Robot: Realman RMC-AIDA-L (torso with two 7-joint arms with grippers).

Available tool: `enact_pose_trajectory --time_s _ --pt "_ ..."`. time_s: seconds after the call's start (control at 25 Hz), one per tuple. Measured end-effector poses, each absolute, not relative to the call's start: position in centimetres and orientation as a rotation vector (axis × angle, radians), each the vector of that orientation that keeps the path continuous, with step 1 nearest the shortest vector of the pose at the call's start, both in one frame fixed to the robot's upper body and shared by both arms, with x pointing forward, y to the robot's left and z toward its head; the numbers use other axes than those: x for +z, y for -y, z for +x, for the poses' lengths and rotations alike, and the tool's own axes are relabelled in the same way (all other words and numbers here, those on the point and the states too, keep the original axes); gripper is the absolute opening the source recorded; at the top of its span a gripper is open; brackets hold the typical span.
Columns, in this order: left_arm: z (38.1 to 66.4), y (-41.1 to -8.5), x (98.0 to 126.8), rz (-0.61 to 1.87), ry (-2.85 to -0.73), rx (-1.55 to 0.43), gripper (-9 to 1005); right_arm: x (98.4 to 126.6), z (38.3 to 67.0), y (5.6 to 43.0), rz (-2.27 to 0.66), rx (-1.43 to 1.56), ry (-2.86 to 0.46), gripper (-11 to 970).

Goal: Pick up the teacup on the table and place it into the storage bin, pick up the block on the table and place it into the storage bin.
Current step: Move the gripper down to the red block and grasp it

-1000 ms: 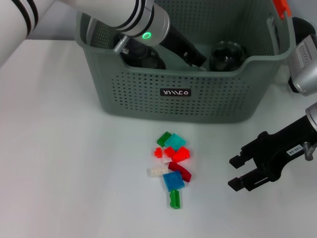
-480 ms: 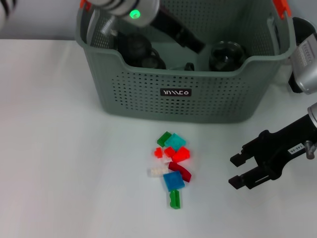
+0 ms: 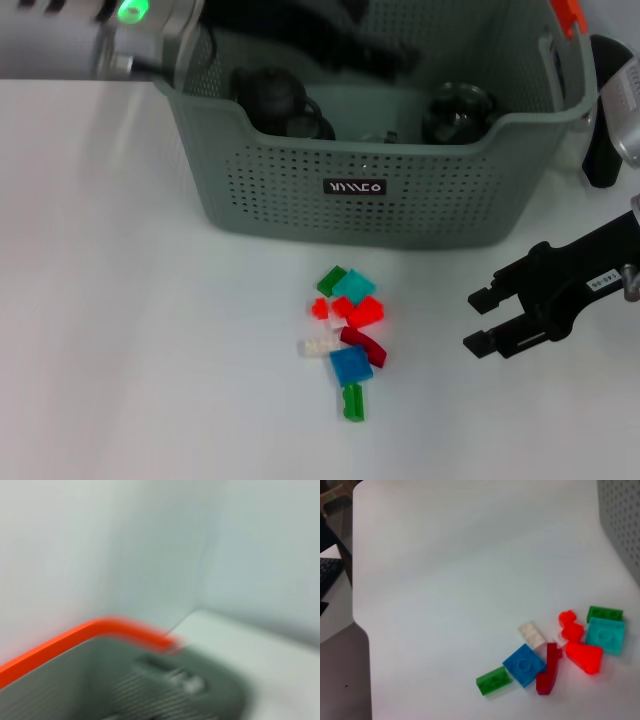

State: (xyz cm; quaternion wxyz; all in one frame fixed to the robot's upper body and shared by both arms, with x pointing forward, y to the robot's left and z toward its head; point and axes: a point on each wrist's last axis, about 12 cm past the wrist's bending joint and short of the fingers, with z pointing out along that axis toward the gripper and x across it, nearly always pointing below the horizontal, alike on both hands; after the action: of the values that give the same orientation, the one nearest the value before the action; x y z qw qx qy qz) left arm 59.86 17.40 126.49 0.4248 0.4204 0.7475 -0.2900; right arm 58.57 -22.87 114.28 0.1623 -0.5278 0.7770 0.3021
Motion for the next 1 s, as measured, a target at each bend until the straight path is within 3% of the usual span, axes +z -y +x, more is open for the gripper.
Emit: enact_pose_trajectory --time_s 0.36,0.64,1.0 --pt "54.0 -19.4 123.8 1.285 -1.674 -1.037 848 114.9 58.9 22.6 -1.531 0.84 -2.209 656" --pt "52.5 -20.4 121.1 1.402 -1.593 -1.191 847 115.0 59.0 22.1 -1.558 0.831 -2.205 657" --pt "51.5 -23.1 117.9 1.352 -1.514 -1.183 848 114.9 59.2 20.0 -1.594 0.812 -2.21 658"
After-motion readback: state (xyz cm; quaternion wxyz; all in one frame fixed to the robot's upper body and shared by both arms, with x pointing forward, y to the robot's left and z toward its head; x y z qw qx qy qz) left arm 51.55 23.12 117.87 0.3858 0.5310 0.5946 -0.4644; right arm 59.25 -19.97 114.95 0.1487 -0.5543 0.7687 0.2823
